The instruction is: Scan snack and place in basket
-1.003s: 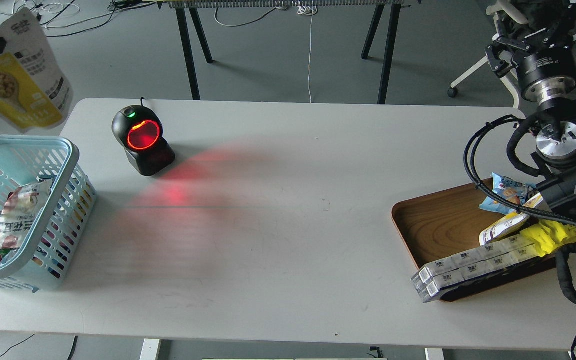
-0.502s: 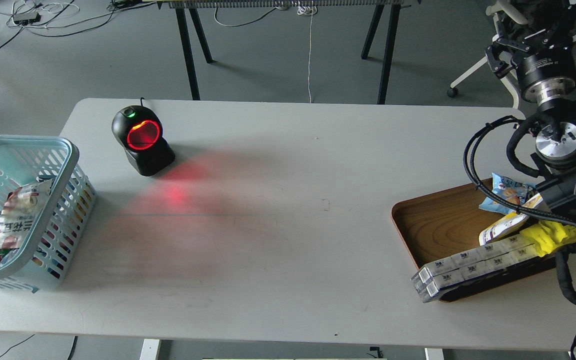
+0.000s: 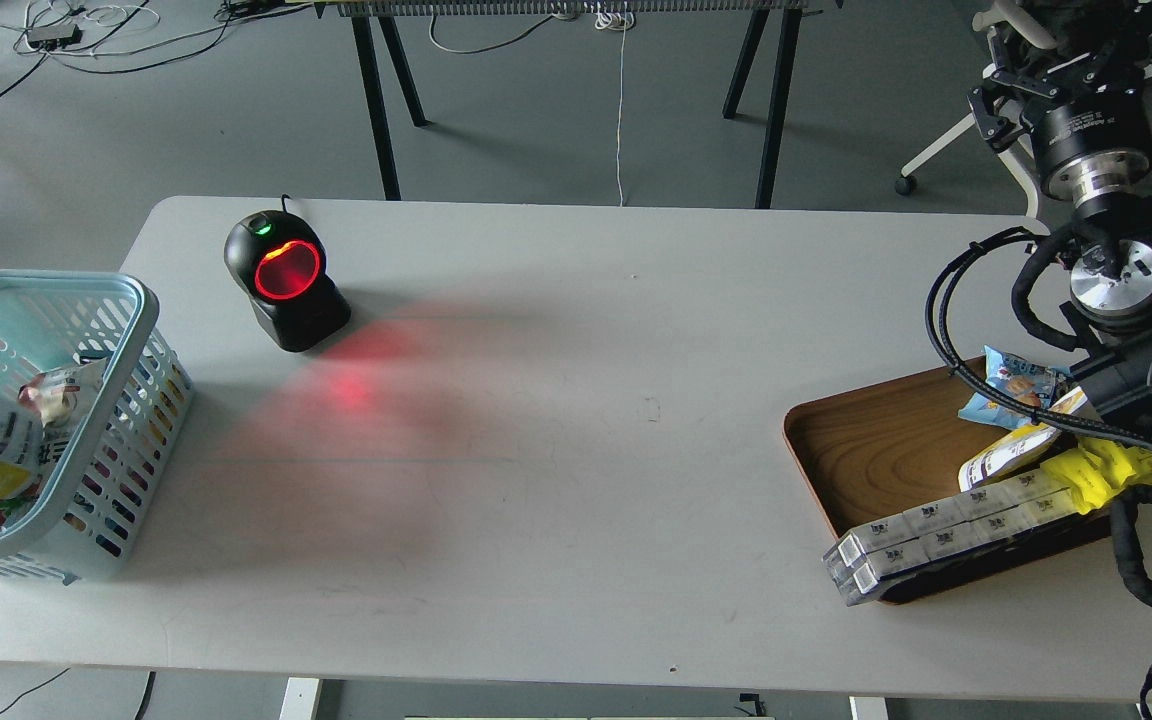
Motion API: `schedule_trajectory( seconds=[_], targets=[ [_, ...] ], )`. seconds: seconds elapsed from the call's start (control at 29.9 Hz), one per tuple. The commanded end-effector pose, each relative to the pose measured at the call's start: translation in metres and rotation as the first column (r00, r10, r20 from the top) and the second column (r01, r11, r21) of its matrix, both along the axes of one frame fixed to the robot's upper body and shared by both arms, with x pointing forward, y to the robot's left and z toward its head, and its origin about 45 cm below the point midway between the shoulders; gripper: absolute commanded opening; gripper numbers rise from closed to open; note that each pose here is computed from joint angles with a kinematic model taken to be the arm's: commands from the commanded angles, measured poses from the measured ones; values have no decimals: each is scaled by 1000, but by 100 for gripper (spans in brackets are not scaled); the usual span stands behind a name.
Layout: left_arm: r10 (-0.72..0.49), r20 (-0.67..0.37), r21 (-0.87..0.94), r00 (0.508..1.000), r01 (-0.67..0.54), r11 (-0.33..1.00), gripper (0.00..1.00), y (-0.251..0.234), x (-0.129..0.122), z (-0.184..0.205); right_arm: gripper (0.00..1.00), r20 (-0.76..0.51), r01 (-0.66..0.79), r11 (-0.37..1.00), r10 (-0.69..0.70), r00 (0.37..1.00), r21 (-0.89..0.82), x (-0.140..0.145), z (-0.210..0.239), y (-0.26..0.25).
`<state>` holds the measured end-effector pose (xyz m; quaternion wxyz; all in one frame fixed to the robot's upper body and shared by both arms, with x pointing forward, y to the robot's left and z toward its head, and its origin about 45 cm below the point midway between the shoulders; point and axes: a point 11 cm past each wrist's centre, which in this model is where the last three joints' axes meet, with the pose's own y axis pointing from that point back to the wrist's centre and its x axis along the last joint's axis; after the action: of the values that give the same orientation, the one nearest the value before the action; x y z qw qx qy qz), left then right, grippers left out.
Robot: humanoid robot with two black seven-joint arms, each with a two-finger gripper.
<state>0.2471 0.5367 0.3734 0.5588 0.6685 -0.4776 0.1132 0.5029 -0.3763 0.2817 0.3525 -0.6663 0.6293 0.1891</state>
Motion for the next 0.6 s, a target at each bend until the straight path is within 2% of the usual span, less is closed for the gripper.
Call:
schedule_trajectory(
  seconds=[0.0, 0.07, 0.17, 0.27, 0.37, 0.43, 0.57],
  targets=[
    [49, 45, -163, 998, -41, 986, 54, -11, 11, 2, 100, 0, 0, 1000, 0, 1000, -2, 0, 0, -1],
    [90, 74, -274, 993, -66, 960, 70, -17, 19, 5, 100, 1, -1, 1000, 1, 1000, -3, 0, 1, 0],
    [161, 75, -444, 984, -112, 889, 74, -26, 28, 9, 100, -1, -3, 1000, 3, 1000, -7, 0, 0, 0],
    [207, 74, -641, 976, -113, 759, 81, -44, 52, 22, 100, 4, -1, 1000, 1, 1000, -12, 1, 3, -1],
    [212, 20, -827, 977, -104, 552, 85, -70, 84, 27, 100, 16, 4, 1000, -3, 1000, -12, 2, 9, -3],
    [215, 5, -927, 977, -76, 366, 87, -84, 105, 41, 100, 32, 6, 1000, -5, 999, -16, 4, 17, -4],
    [258, 17, -1000, 966, 14, 11, 99, -89, 133, 73, 100, 49, 20, 999, -19, 999, -33, 5, 31, -16]
  ],
)
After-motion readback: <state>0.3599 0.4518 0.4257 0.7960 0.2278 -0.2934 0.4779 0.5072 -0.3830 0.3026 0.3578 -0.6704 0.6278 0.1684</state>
